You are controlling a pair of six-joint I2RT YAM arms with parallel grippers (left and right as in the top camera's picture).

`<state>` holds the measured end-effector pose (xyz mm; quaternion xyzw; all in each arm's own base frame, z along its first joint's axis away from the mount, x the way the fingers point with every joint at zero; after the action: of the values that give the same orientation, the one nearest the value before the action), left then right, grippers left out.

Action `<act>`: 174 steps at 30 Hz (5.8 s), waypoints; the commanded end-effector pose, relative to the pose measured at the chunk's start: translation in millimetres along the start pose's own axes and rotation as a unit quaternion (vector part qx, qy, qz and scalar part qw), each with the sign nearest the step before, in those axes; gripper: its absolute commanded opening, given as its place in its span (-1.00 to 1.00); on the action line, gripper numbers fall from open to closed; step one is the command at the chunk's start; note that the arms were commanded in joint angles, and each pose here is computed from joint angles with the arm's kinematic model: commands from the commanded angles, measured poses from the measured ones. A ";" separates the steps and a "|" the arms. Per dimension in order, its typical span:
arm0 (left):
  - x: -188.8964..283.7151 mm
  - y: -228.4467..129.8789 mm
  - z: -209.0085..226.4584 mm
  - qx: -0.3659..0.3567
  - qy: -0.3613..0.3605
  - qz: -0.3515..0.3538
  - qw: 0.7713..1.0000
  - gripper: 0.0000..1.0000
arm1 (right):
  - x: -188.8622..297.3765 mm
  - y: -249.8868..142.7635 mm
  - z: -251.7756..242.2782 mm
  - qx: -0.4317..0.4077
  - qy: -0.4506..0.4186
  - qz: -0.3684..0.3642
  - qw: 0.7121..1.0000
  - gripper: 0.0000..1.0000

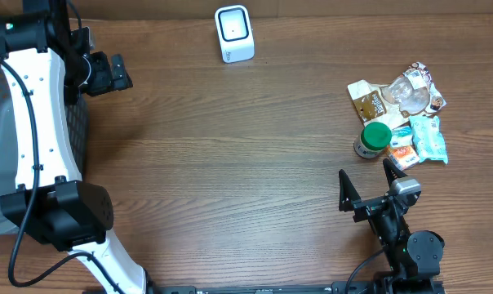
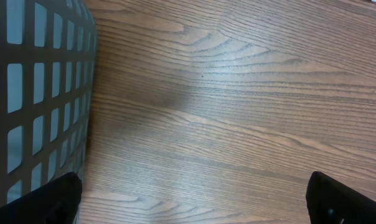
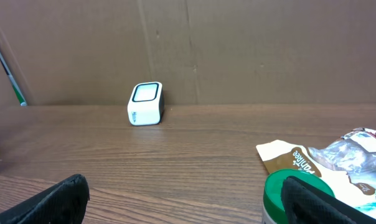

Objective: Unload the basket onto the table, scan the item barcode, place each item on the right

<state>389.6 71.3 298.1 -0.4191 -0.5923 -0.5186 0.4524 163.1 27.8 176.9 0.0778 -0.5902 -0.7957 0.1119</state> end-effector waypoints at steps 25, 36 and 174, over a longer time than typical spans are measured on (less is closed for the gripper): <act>8.3 -1.1 -1.1 -0.015 0.003 -0.011 1.000 0.99 | -0.1 -1.9 0.8 -0.003 0.006 -0.002 1.000 1.00; 87.1 -29.3 -41.0 -0.065 -0.003 -0.111 0.992 0.99 | -0.1 -1.9 0.8 -0.003 0.006 -0.002 1.000 0.99; -80.2 -255.5 -42.3 -0.205 0.072 -0.582 0.783 0.99 | -0.1 -2.0 0.7 -0.003 0.006 -0.002 1.000 1.00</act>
<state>166.7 -1.8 162.6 -0.0411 -0.5599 -0.8275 0.0112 163.1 27.8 177.1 0.0782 -0.5889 -0.7966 0.1116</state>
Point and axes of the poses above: each gripper's point midway between its finger pads, its own x axis back along the fingers, its own z axis along the line the jaws close on, y = z × x, the point moved 8 cm from there along x, back along the fingers, and after that the axes turned 10 degrees about -x, right-handed, at the moved point
